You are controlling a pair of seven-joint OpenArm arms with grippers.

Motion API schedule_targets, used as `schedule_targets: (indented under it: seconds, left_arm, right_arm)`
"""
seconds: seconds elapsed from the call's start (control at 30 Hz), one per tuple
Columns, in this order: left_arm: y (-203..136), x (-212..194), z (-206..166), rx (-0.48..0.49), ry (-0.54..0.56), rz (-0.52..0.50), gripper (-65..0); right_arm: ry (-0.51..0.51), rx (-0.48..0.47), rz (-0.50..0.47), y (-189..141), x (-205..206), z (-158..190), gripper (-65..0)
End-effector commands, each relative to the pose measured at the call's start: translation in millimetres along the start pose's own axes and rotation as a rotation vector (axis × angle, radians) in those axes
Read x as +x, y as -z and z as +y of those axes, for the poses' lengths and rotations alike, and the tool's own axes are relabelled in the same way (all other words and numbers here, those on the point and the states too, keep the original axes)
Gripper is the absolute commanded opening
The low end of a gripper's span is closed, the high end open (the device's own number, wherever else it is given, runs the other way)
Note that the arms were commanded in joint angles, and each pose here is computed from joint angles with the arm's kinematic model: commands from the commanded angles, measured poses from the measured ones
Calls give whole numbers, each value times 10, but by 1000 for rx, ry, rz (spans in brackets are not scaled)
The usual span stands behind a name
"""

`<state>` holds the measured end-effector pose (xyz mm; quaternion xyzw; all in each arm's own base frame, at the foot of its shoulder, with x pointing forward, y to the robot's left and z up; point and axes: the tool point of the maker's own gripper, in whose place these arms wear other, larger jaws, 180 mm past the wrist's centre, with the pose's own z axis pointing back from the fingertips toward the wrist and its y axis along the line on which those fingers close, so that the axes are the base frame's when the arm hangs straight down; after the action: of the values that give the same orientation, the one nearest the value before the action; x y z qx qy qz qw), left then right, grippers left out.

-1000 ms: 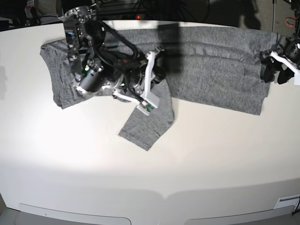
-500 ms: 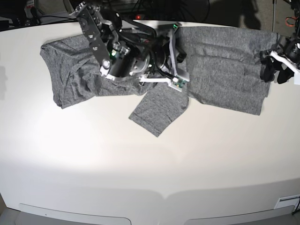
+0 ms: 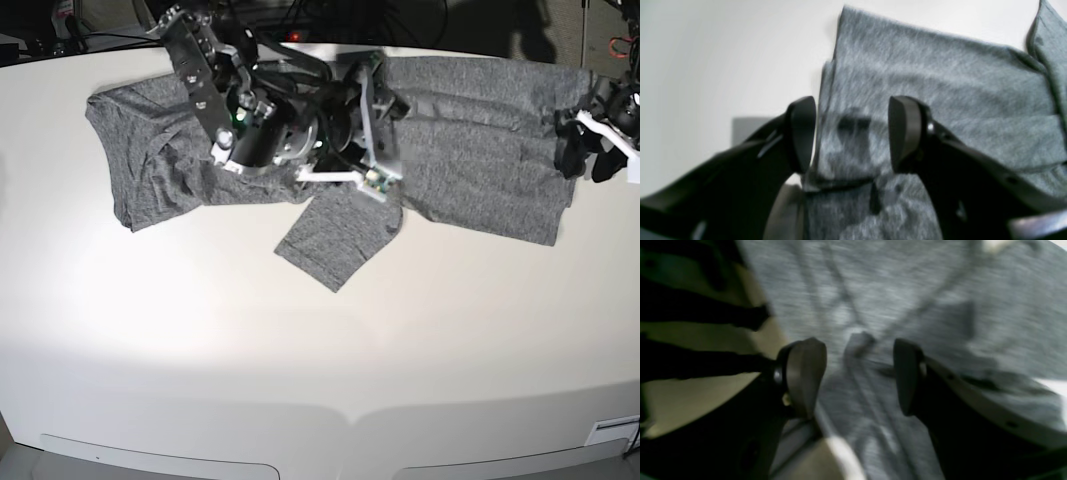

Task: Fold the T-shirt properly
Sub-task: 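Release the sleeve and move the left gripper onto the shirt's side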

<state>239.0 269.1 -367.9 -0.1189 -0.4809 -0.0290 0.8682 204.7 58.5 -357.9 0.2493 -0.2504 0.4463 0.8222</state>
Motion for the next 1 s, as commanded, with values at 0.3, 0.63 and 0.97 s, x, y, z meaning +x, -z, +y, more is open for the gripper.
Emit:
schedule_targets:
  seconds: [0.3, 0.63, 0.97]
  left_arm:
    - [122, 598, -1147, -299, 146, -142, -311]
    - [634, 613, -2387, -466, 226, -159, -311]
    - [1307, 424, -3048, -514, 226, -61, -311]
  right_arm:
    - [209, -419, 32, -891, -589, -1364, -294]
    - [452, -627, 88, -1727, -1529, -1716, -294]
    - [560, -687, 142, -1972, -2012, -1599, -294]
